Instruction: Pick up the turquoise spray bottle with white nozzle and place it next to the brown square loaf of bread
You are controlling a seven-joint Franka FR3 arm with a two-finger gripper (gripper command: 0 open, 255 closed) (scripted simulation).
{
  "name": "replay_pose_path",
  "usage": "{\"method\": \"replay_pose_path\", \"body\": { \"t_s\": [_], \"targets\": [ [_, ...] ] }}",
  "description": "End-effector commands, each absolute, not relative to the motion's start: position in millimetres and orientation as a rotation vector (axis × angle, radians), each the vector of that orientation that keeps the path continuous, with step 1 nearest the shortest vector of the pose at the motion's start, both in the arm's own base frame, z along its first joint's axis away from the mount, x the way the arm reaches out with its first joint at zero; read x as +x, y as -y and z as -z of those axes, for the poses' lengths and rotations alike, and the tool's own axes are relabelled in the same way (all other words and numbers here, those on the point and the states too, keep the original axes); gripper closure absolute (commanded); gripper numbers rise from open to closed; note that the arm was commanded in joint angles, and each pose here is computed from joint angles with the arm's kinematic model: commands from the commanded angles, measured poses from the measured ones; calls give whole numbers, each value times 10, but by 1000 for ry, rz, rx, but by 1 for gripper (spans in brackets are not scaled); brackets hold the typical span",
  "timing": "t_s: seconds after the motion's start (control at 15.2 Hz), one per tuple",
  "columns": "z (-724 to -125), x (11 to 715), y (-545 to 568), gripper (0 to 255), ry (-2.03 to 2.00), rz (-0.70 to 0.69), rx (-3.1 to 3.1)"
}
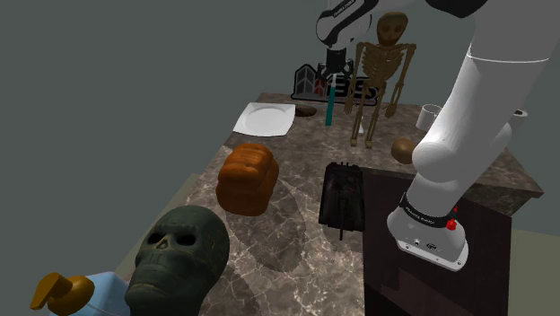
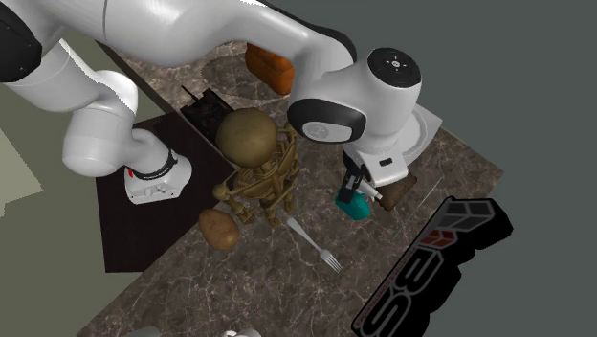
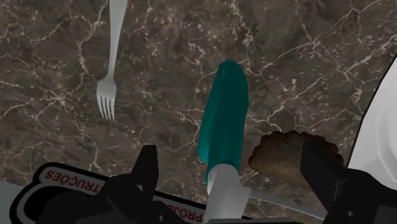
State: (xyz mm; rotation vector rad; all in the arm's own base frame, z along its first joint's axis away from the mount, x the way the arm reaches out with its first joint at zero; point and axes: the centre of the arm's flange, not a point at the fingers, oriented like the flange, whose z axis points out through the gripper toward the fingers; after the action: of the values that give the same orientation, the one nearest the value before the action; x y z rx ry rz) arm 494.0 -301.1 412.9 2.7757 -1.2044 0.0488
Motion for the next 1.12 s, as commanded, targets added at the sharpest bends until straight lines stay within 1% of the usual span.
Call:
{"method": "replay_pose_path", "body": {
  "t_s": [0.0, 0.2, 0.26, 0.86, 1.06],
  "targets": [
    [-4126, 4939, 3013, 0, 1204, -49, 2776],
    [-4126, 4939, 3012, 0, 1204, -49, 2776],
    [-4126, 4939, 3012, 255, 1204, -49, 2776],
    [-4126, 4939, 3013, 255, 1204, -49, 2776],
    [-4284, 4939, 3013, 255, 1204, -49, 2776]
  ]
}}
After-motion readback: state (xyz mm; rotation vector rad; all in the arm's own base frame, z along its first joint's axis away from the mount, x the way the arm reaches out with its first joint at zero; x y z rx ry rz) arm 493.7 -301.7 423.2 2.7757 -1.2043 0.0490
